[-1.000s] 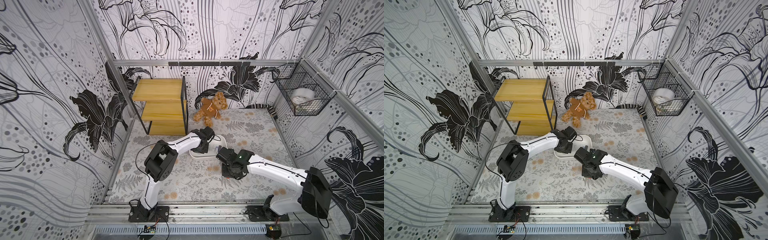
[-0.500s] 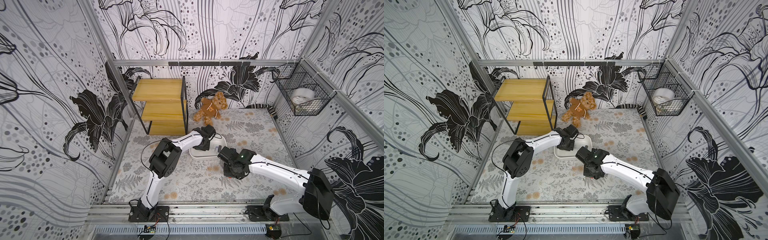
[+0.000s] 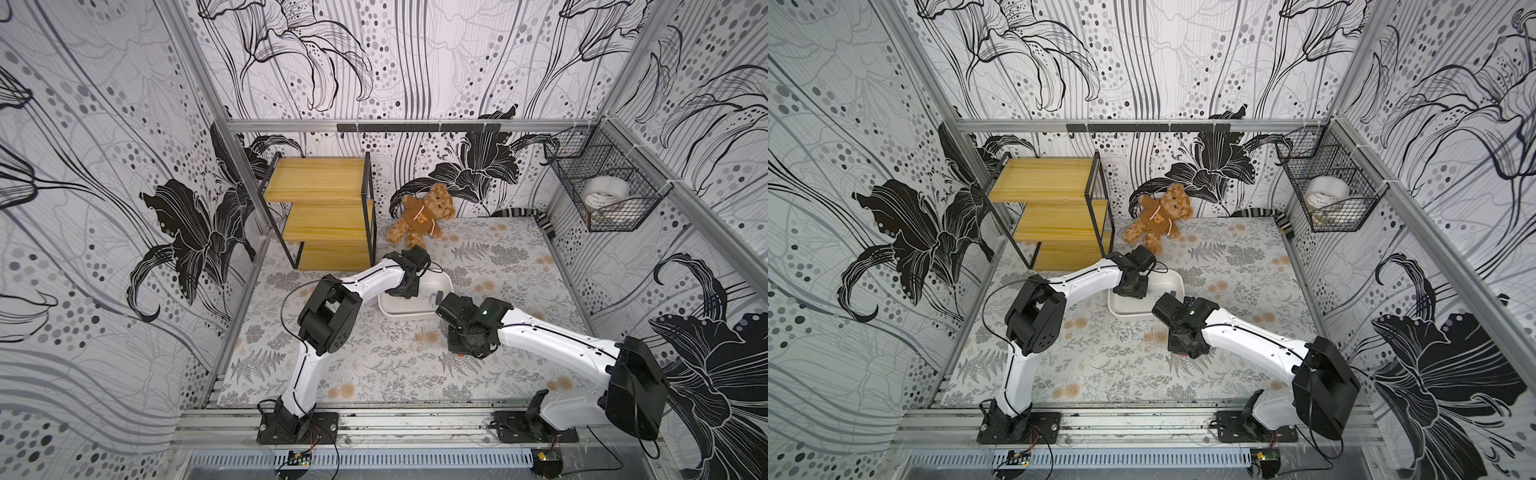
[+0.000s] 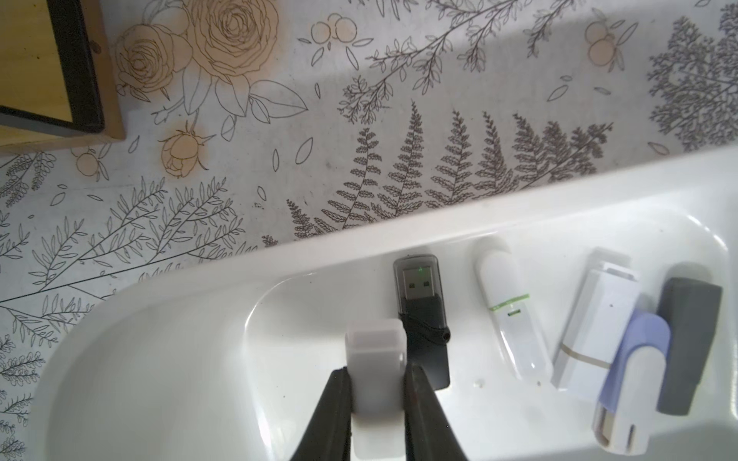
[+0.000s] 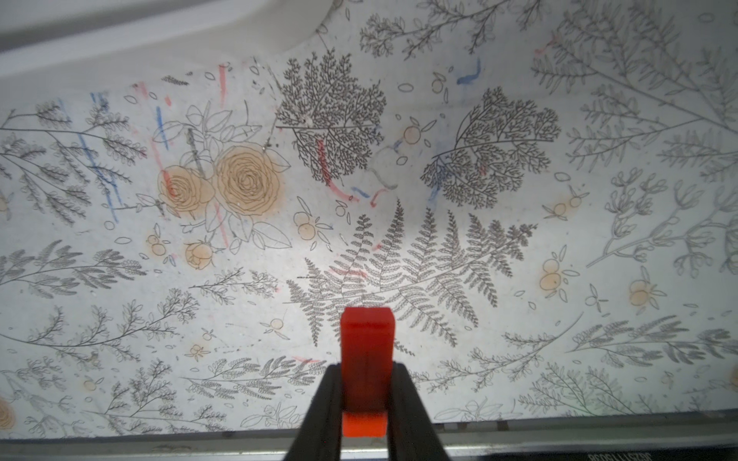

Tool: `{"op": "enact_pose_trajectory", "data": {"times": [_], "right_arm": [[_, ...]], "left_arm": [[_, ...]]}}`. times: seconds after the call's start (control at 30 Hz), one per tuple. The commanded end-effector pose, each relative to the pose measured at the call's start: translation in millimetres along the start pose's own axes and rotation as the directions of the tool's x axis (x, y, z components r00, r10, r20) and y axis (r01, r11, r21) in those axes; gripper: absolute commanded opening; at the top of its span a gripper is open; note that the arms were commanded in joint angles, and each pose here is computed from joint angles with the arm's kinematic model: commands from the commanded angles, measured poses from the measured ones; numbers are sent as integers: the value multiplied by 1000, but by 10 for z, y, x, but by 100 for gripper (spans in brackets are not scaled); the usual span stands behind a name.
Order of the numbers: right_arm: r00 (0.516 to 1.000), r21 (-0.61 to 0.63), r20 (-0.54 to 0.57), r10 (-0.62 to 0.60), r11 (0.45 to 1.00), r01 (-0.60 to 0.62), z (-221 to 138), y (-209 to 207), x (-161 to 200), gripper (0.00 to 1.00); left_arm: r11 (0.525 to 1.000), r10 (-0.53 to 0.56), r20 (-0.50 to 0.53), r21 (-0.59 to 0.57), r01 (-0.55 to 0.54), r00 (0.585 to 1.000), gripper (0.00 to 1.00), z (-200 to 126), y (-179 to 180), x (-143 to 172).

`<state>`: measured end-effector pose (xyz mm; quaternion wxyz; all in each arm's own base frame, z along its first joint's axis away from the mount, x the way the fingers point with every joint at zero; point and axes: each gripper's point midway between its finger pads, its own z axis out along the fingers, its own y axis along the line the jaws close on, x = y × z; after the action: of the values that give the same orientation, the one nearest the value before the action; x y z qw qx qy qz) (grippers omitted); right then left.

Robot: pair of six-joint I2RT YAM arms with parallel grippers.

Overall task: Put the usb flash drive into the storage box
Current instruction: Place the USB flash in the storage box.

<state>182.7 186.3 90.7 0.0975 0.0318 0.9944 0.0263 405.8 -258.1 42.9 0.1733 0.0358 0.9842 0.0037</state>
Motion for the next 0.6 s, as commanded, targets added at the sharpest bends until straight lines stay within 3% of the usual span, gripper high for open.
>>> {"op": "enact_pose_trajectory", "data": {"times": [0.0,0.27,0.57], "right_arm": [[1000,21,5,-9,1000,9,-14,-79,-1,0],[1000,17,1,-14,1000,14,5,-61,-10,0],[1000,19,13,-22,1000,22,-11,-45,-49,0]], "left_arm": [[1000,-14,-11,-23,14,1000,5,66,48,-14],[999,-18,-24,-51,17,1000,9,82,132,72],[999,-28,-23,-46,27,999,38,99,128,82]]}}
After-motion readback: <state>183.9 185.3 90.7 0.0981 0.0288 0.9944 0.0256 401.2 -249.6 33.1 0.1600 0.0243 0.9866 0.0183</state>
